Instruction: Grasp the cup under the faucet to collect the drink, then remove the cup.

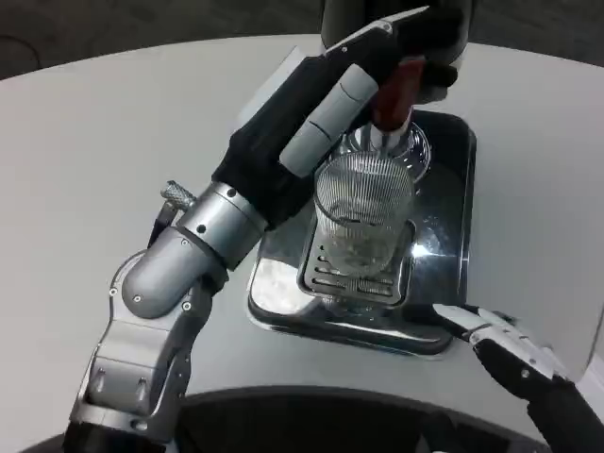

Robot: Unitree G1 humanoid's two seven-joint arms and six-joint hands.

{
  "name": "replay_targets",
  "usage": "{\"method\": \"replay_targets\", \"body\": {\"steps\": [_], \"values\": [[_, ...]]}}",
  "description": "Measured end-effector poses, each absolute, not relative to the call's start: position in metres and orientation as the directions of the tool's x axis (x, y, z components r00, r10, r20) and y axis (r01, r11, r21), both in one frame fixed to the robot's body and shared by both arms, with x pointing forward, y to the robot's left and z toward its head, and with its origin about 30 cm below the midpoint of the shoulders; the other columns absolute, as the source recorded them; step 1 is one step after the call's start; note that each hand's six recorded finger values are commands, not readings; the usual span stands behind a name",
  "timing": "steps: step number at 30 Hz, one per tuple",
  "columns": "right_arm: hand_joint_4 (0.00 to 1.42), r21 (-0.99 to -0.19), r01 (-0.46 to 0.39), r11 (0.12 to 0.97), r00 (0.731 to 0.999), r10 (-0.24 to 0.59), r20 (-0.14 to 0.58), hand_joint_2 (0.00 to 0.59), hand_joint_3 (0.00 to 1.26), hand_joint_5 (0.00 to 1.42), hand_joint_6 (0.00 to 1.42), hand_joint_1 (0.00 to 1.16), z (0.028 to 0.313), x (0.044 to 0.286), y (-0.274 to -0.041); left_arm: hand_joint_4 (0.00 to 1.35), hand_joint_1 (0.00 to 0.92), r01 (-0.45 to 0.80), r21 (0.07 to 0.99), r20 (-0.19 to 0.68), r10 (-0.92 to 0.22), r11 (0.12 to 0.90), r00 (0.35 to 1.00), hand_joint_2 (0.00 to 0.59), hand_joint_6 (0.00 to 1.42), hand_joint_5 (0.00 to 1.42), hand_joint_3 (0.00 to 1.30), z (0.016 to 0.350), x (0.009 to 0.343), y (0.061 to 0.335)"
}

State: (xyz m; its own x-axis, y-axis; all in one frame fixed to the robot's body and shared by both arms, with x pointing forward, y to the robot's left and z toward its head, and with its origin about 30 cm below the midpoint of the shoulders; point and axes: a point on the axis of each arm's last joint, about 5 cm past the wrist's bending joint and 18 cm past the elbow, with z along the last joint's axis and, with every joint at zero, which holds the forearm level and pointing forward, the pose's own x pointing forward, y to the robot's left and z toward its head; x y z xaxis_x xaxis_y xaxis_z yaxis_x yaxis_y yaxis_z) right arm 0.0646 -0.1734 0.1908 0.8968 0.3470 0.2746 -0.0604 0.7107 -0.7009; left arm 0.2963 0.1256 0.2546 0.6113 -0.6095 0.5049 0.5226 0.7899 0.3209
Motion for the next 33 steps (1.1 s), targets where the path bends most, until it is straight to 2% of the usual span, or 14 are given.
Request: {"method": "replay_targets", "body": {"steps": [12,19,24,33], "values": [[0.16,-0.701,-0.057,0.711,0.896,0.346,0.278,0.504,0.21,0.1,0.03,0.63,0.191,0.065,-0.173,0.17,0.061,0.495,0.414,0.516,-0.644,0.764,0.564,0.107,0.22,0.25,0.28,0.254,0.296,0.128],[0.16,-0.698,-0.058,0.714,0.895,0.347,0.281,0.504,0.21,0.1,0.03,0.63,0.191,0.065,-0.173,0.13,0.007,0.499,0.442,0.504,-0.666,0.746,0.55,0.087,0.18,0.21,0.25,0.255,0.298,0.135],[0.16,-0.695,-0.058,0.717,0.894,0.347,0.283,0.504,0.21,0.1,0.03,0.63,0.191,0.065,-0.172,0.09,0.003,0.602,0.396,0.471,-0.716,0.693,0.515,0.082,0.13,0.18,0.17,0.262,0.311,0.147],[0.16,-0.693,-0.057,0.719,0.896,0.343,0.282,0.504,0.22,0.1,0.03,0.63,0.191,0.065,-0.172,0.05,0.0,0.736,0.345,0.403,-0.8,0.582,0.444,0.082,0.08,0.15,0.14,0.277,0.331,0.163]]}}
